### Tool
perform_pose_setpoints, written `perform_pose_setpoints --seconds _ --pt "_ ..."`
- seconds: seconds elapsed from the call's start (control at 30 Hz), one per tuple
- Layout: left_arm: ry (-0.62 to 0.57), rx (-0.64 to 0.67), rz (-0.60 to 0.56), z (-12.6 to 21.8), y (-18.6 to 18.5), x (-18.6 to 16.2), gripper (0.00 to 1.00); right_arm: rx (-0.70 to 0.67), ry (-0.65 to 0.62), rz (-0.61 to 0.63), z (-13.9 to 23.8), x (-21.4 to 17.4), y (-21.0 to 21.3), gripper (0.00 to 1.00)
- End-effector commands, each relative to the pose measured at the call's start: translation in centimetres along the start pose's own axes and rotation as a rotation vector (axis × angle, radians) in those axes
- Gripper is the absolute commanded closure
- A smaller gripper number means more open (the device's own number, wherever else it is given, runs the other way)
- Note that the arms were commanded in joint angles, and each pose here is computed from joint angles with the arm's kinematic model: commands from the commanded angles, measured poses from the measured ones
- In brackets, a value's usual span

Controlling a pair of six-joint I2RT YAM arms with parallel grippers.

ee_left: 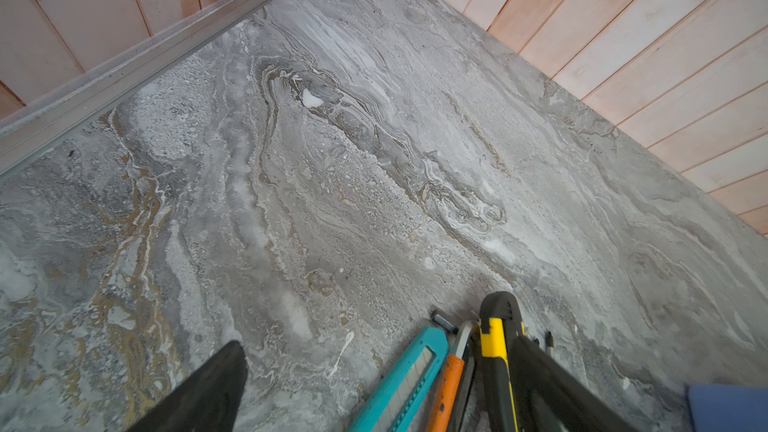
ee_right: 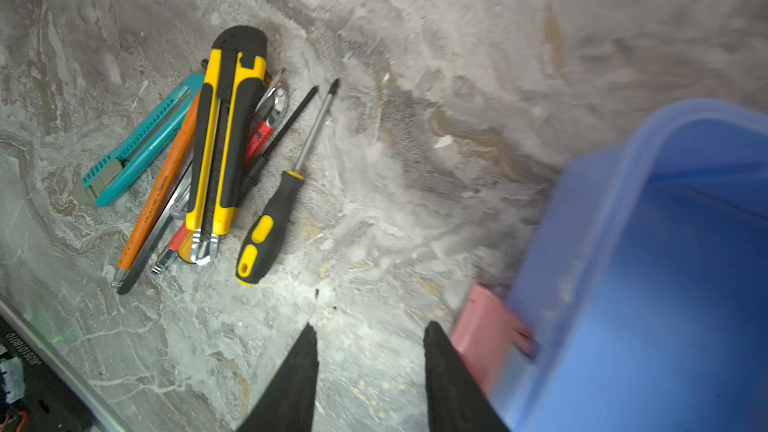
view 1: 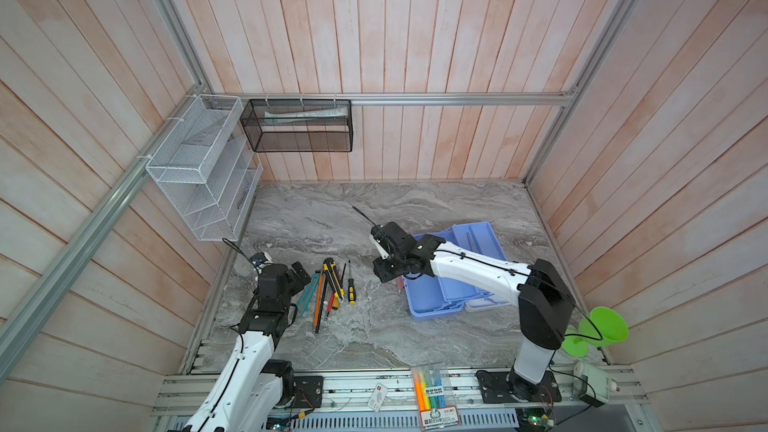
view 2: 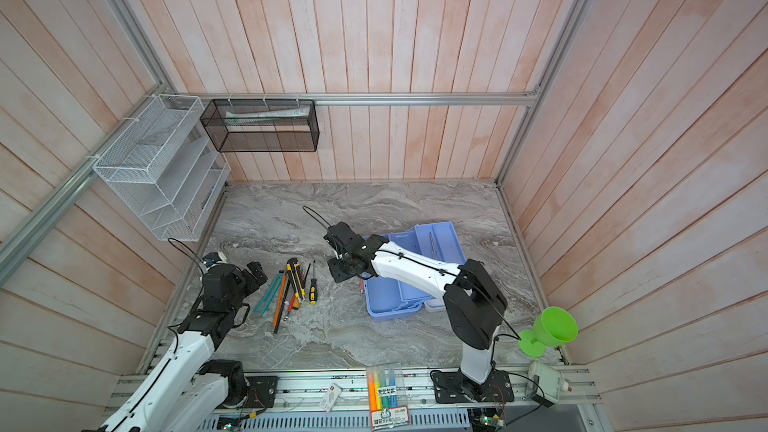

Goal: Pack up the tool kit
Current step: 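Move the right gripper back to the tools and grasp the yellow-black screwdriver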

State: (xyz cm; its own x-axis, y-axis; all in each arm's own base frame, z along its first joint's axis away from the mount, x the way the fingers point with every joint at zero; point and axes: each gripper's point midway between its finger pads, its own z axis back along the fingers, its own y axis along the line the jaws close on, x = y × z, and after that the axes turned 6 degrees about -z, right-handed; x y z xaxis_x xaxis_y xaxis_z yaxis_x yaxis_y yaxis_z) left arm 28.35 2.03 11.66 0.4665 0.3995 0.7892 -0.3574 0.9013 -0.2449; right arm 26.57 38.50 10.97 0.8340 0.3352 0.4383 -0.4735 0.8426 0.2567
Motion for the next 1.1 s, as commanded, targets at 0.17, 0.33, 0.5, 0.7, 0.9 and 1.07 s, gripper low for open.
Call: perform_pose_setpoints --seconds 0.17,0.33,0.5,0.7,0.9,1.07 --pt "-0.005 -0.009 -0.012 -0.1 -0.1 0.1 0.00 0.096 0.098 0.013 -4.5 -0.7 4.2 0.58" --pt "-0.005 -0.012 -0.013 -0.2 -0.2 0.1 0.00 0.064 0.141 0.057 -7.0 -1.7 5.4 0.58" --pt "-0.005 -0.013 -0.013 -0.1 -0.1 0.1 0.00 -0.024 0.168 0.091 -8.5 -1.8 5.1 0.57" --pt "-0.008 -0.019 -0.015 -0.1 -0.2 0.1 0.00 -0.056 0.186 0.107 -9.5 -2.2 5.2 0.57" --pt "-0.015 -0.022 -0.013 0.0 -0.2 0.2 0.00 -0.111 0.228 0.118 -10.2 -3.5 4.4 0.57" --pt "-0.016 -0.023 -0.013 0.1 -0.2 0.2 0.00 -0.124 0.237 0.117 -10.1 -3.8 4.1 0.61"
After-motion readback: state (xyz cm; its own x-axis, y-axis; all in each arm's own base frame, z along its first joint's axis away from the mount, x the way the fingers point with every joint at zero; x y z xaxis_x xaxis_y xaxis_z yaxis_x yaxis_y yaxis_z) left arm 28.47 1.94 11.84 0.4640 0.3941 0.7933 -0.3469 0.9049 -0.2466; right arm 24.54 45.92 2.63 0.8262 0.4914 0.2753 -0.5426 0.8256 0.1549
